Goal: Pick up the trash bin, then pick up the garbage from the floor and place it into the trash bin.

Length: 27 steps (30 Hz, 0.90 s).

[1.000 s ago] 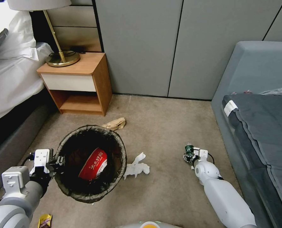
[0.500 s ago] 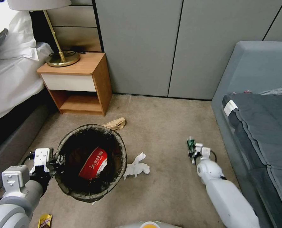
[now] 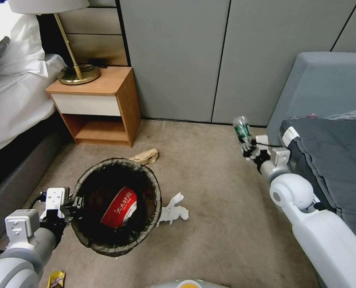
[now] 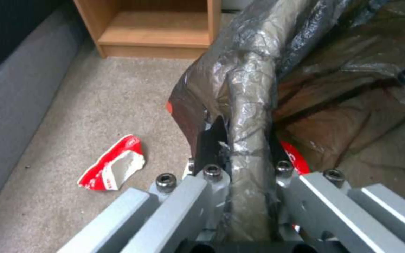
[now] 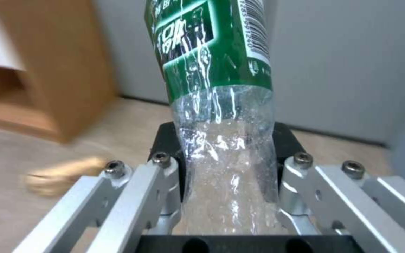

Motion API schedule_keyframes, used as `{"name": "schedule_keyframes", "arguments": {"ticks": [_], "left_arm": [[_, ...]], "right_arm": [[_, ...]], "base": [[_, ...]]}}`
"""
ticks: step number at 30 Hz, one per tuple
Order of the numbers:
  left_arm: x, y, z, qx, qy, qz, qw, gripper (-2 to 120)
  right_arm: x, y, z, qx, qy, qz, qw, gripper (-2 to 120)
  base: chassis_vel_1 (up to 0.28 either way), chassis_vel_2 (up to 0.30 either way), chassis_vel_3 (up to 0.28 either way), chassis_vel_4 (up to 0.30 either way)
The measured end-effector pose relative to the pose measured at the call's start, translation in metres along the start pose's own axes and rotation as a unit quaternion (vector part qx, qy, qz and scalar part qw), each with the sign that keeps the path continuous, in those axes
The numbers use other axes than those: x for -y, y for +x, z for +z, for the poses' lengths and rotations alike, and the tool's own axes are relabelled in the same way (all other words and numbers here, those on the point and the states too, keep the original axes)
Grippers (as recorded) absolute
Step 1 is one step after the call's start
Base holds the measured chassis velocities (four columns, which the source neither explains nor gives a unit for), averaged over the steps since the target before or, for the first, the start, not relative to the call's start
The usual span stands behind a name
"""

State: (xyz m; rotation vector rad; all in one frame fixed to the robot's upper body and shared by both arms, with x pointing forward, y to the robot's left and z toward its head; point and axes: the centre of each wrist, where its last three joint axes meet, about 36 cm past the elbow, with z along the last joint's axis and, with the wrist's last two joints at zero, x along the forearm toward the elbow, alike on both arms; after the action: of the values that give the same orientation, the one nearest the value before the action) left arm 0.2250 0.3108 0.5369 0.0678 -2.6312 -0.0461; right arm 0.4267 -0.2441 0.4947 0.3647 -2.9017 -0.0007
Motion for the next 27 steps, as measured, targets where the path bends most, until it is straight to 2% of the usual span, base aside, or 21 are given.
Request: {"name": "schedule_keyframes", "arguments": {"ticks": [1, 5, 7, 9, 10, 13, 15, 17, 19, 21, 27], "left_arm": [[0.0, 0.0, 0.0, 0.0, 0.0, 0.0, 1.0, 1], [0.003, -0.001, 0.001, -0.003, -0.003, 0.006, 1.0, 1], [0.004, -0.001, 0.001, -0.003, -0.004, 0.007, 1.0, 1], [0.005, -0.002, 0.001, -0.003, -0.008, 0.01, 0.9999, 1], [0.005, -0.002, 0.001, -0.003, -0.008, 0.01, 0.9999, 1], [0.008, -0.003, 0.001, -0.003, -0.01, 0.013, 0.9999, 1], [0.008, -0.003, 0.001, -0.003, -0.01, 0.013, 0.9999, 1], [0.009, -0.004, 0.001, -0.001, -0.01, 0.014, 0.9998, 1], [0.009, -0.004, 0.0, -0.001, -0.01, 0.015, 0.9998, 1], [0.01, -0.005, -0.001, 0.001, -0.011, 0.016, 0.9998, 1], [0.01, -0.005, -0.001, 0.002, -0.011, 0.017, 0.9998, 1]], "right_arm": [[0.0, 0.0, 0.0, 0.0, 0.0, 0.0, 1.0, 24], [-0.048, 0.025, -0.038, 0.016, -0.015, -0.105, 0.994, 24], [-0.054, 0.029, -0.043, 0.016, -0.018, -0.122, 0.992, 24], [-0.073, 0.039, -0.054, 0.014, -0.019, -0.182, 0.983, 24], [-0.073, 0.039, -0.054, 0.014, -0.019, -0.182, 0.983, 24], [-0.094, 0.048, -0.06, 0.01, -0.018, -0.243, 0.97, 24], [-0.097, 0.049, -0.06, 0.008, -0.018, -0.251, 0.968, 24], [-0.115, 0.054, -0.057, -0.008, -0.023, -0.286, 0.958, 24], [-0.12, 0.056, -0.055, -0.013, -0.023, -0.293, 0.956, 24], [-0.134, 0.059, -0.049, -0.027, -0.022, -0.315, 0.948, 24], [-0.15, 0.061, -0.038, -0.051, -0.015, -0.335, 0.941, 24]], "base": [[0.0, 0.0, 0.0, 0.0], [0.0, 0.0, 0.0, 0.0], [0.0, 0.0, 0.0, 0.0], [0.0, 0.0, 0.0, 0.0], [0.0, 0.0, 0.0, 0.0], [0.0, 0.0, 0.0, 0.0], [0.0, 0.0, 0.0, 0.0], [0.0, 0.0, 0.0, 0.0], [0.0, 0.0, 0.0, 0.0], [0.0, 0.0, 0.0, 0.0], [0.0, 0.0, 0.0, 0.0]]}}
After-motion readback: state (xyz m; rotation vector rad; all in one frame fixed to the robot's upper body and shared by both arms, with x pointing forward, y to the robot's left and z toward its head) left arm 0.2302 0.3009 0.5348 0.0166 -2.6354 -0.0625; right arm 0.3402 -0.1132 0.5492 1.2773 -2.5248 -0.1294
